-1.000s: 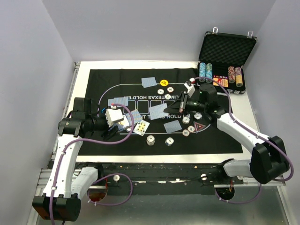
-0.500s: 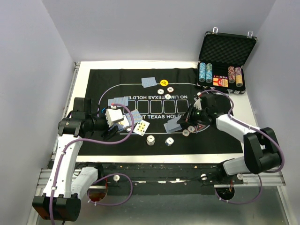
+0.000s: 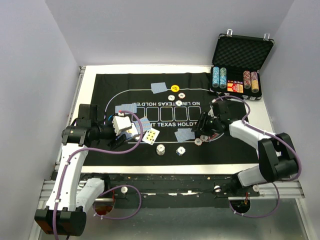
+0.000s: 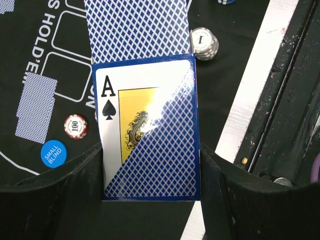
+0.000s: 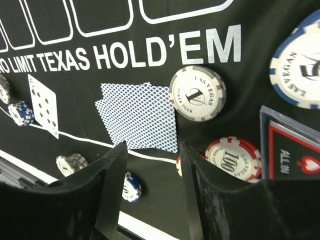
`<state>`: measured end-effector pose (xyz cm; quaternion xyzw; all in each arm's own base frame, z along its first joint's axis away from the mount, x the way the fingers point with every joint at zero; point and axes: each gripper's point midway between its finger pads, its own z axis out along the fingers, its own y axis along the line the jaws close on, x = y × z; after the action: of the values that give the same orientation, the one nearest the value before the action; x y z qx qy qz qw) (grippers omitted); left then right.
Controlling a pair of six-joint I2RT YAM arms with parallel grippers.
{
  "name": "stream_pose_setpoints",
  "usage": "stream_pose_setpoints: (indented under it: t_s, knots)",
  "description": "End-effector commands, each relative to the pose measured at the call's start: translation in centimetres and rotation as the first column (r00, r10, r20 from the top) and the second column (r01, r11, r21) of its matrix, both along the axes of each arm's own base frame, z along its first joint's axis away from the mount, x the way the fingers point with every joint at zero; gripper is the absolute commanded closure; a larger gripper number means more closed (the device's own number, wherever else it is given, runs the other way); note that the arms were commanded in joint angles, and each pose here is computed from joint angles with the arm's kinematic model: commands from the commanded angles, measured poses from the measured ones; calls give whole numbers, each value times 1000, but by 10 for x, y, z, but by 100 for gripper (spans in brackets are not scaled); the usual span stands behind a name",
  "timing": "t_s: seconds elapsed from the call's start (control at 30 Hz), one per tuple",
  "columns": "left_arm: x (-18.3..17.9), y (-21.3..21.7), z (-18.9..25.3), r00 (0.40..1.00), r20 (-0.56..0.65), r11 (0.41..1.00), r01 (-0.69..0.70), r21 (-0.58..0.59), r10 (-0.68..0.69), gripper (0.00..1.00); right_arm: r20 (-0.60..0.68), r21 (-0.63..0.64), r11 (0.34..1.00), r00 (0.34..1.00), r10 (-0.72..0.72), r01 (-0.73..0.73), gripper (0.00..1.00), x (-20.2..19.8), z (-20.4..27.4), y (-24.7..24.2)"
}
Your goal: Distribute texas hold em gaming equipment
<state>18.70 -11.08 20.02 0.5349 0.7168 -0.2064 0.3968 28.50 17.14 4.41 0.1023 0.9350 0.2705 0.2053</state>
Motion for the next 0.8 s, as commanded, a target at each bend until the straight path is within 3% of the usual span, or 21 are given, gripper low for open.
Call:
stream_pose_setpoints:
  t_s: [0.0,0.2,0.43,0.77]
  knots:
    - [2,-7,14,998,46,999,34,-37,-33,53,112,-82,995,993,-42,51,44,13,39,-14]
    - [5,-9,18,998,46,998,36,-48,-33,53,230,-113,994,973,32,-6,40,31,79,21]
    - [4,-7,16,999,37,999,23,-41,-21,53,231,-169,966,946,230,-193,40,44,37,122]
    - [-3,-5,20,998,52,999,21,-28,-20,53,231,-209,937,916,326,-281,40,60,-2,191]
